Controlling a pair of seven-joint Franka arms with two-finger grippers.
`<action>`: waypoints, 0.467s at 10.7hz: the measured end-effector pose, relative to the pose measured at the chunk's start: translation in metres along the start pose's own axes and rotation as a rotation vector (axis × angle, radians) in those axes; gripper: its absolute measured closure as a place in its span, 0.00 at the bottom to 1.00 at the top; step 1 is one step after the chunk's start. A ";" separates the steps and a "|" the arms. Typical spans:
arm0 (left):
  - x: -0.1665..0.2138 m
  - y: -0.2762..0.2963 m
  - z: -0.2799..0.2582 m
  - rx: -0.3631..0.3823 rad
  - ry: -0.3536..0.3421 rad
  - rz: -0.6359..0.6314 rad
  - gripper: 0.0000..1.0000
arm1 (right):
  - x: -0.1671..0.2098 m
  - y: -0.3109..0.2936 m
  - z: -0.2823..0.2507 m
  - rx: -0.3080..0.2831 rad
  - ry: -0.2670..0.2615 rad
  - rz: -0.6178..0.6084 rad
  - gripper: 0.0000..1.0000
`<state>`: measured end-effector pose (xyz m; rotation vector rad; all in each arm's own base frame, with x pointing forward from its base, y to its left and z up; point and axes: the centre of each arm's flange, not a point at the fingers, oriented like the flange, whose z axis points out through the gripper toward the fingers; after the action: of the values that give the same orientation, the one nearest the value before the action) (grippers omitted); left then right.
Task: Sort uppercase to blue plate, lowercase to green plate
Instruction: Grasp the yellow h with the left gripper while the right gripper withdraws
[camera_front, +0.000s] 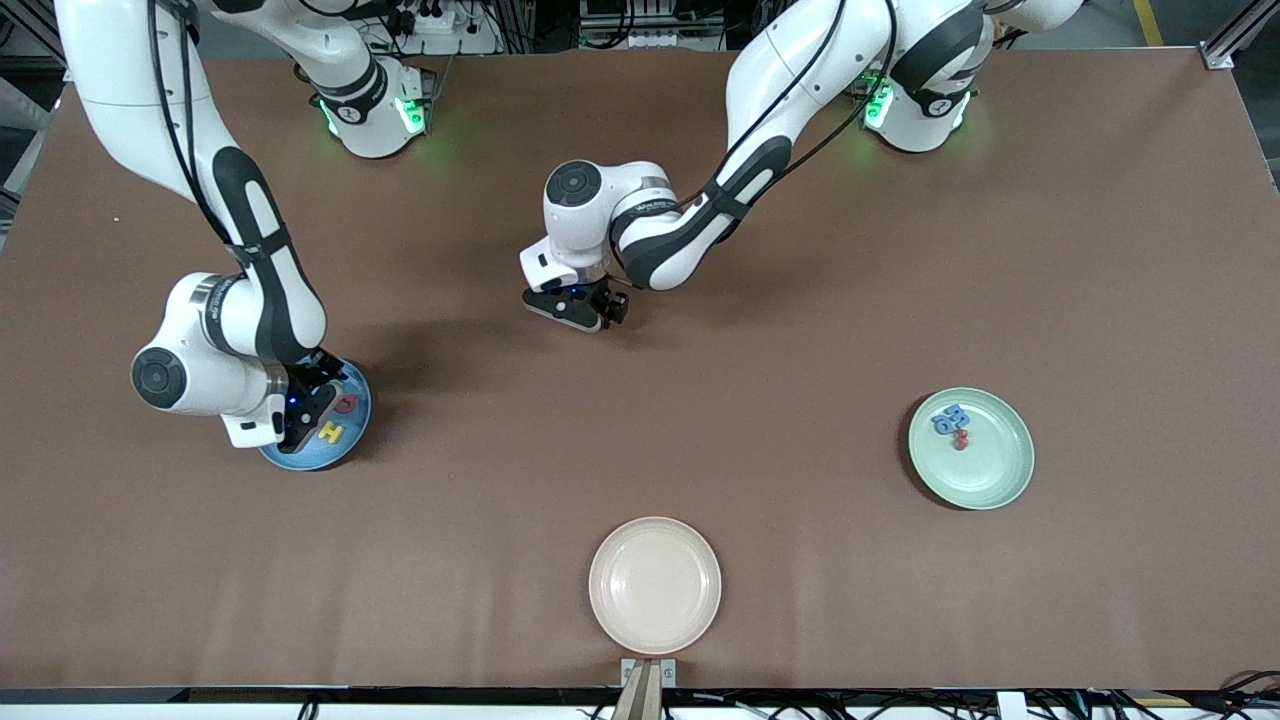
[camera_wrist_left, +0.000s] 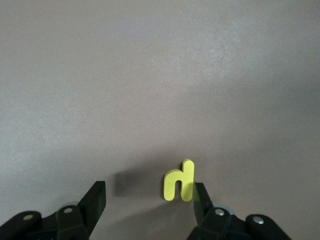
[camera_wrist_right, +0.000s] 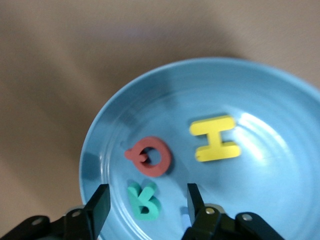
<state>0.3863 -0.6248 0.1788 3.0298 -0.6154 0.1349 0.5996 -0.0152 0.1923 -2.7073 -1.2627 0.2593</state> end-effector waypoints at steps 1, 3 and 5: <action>0.000 0.003 -0.001 -0.002 0.003 0.002 0.21 | 0.007 0.005 -0.014 -0.025 0.020 0.047 0.29; -0.001 0.005 -0.001 -0.003 0.005 0.006 0.21 | 0.018 0.012 -0.044 -0.063 0.064 0.205 0.28; -0.002 0.006 0.003 -0.001 0.002 0.007 0.23 | 0.026 0.015 -0.070 -0.094 0.065 0.418 0.28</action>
<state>0.3820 -0.6298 0.1760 3.0266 -0.6266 0.1382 0.6425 -0.0082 0.2554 -3.0113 -0.6967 0.1567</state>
